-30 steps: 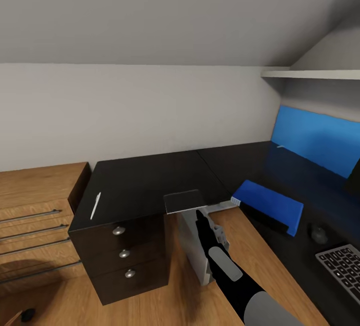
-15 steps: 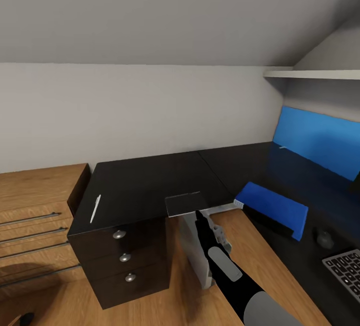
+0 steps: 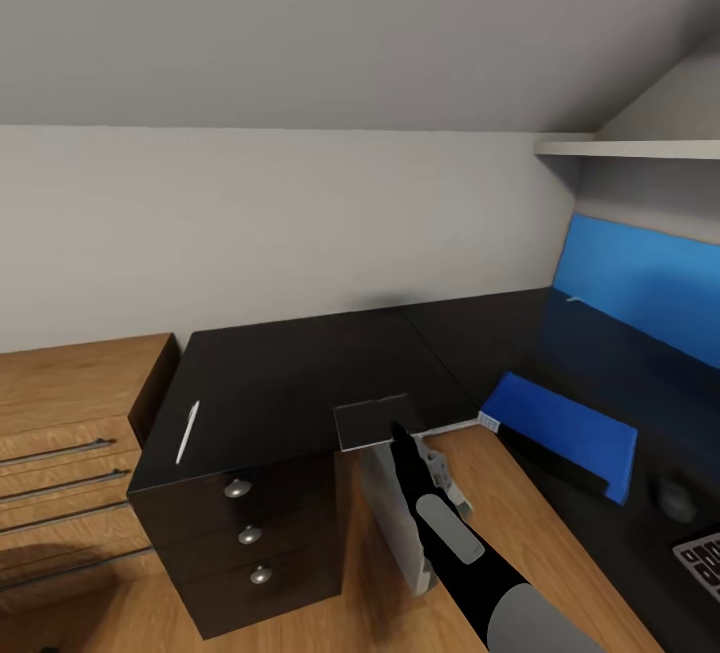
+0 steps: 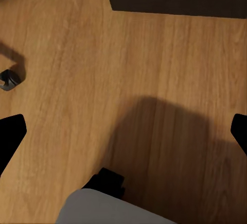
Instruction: In the bedroom, organize the workspace by keeping the computer under the desk, ensuring the monitor is on the desk, placing the keyboard on the desk next to the monitor, placing the mouse on the desk next to the keyboard, moving the folder from the swivel chair onto the desk next to the mouse, stacking the notebook on top of the folder with the pen on top of the notebook, and positioning the swivel chair next to the desk.
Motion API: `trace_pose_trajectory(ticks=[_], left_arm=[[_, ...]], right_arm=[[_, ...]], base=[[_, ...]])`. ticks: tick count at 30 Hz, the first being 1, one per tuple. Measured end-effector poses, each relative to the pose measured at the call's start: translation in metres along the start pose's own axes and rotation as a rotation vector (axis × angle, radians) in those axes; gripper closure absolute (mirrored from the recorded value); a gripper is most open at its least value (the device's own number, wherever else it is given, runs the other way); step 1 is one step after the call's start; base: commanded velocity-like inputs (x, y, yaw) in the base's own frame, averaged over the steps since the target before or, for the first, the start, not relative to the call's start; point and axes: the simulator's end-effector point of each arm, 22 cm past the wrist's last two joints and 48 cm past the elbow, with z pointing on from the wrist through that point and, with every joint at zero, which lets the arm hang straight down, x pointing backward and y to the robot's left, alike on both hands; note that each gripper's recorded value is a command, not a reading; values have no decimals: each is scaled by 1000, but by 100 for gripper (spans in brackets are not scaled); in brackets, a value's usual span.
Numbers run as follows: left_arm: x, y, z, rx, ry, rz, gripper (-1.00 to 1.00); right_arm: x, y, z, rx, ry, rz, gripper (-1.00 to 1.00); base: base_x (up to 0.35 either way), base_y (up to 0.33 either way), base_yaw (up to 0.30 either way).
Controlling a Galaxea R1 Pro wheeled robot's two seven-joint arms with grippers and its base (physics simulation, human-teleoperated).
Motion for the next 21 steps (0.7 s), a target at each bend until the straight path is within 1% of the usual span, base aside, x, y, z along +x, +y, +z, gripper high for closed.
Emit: trace_pose_trajectory(ticks=[14,21], left_arm=[[0,0,0,0,0,0,-100],[0,0,0,0,1,0,-100]], right_arm=[[0,-1,0,2,0,1,-100],[-1,-1,0,3,-2,1,-100]], base=[[69,6,0],[12,0,0]])
